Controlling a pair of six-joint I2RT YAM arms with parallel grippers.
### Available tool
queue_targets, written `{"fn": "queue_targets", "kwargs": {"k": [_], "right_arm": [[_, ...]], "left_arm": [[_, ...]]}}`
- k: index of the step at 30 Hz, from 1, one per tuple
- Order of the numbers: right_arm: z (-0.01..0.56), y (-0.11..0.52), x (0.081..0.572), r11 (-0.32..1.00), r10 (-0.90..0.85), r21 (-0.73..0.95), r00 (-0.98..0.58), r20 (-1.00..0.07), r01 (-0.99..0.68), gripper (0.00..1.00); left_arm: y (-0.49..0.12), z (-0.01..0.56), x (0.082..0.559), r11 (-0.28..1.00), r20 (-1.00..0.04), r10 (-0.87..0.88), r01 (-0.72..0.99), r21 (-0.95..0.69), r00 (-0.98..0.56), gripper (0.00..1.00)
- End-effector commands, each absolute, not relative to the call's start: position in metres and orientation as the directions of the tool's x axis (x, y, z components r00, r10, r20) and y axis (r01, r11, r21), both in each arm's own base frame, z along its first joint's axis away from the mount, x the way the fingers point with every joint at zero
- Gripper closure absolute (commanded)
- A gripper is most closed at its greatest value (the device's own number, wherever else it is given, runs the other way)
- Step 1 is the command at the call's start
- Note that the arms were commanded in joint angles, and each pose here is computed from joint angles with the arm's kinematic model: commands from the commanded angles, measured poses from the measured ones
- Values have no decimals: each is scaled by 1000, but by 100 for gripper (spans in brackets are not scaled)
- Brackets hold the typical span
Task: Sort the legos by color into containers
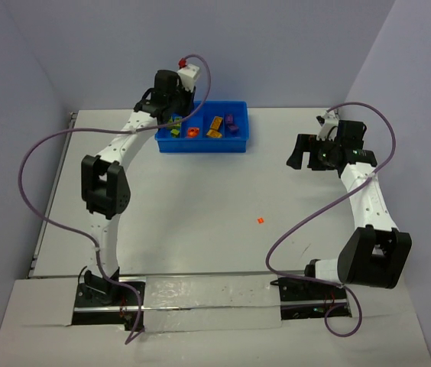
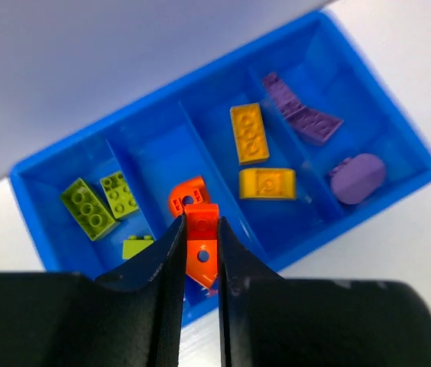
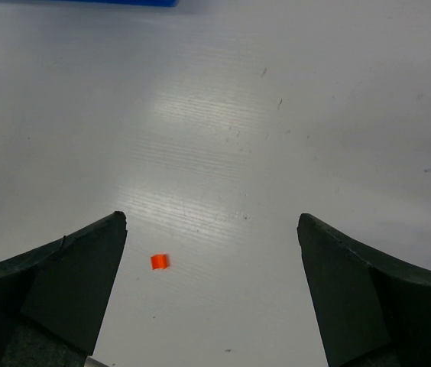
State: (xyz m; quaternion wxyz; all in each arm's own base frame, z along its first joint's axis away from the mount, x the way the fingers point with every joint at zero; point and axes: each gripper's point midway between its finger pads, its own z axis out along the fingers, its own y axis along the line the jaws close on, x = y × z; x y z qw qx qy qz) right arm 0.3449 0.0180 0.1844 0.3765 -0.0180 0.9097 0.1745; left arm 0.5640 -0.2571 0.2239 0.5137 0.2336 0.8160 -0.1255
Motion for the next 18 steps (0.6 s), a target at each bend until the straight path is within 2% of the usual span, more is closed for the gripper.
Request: {"fn": "queue_targets", "kwargs": {"k": [1, 11, 14, 15, 18], "right_arm": [[202, 15, 353, 940, 105, 296, -685, -721, -168, 0], [193, 18, 346, 937, 82, 295, -703, -707, -187, 0], [189, 18, 343, 938, 70, 289, -709, -701, -192, 0], [190, 17, 343, 939, 69, 287, -709, -702, -192, 0], [190, 19, 342, 937, 64, 287, -710, -702, -199, 0]], "left_arm": [[-259, 205, 592, 865, -903, 247, 501, 42, -351, 89], [-255, 147, 611, 868, -867, 299, 491, 73, -398, 85], [-254, 140, 612, 869, -863, 303, 489, 76, -404, 78], [-254, 141, 613, 869, -866, 298, 489, 73, -402, 68], [-255, 145, 615, 871, -871, 291, 486, 70, -396, 52]]}}
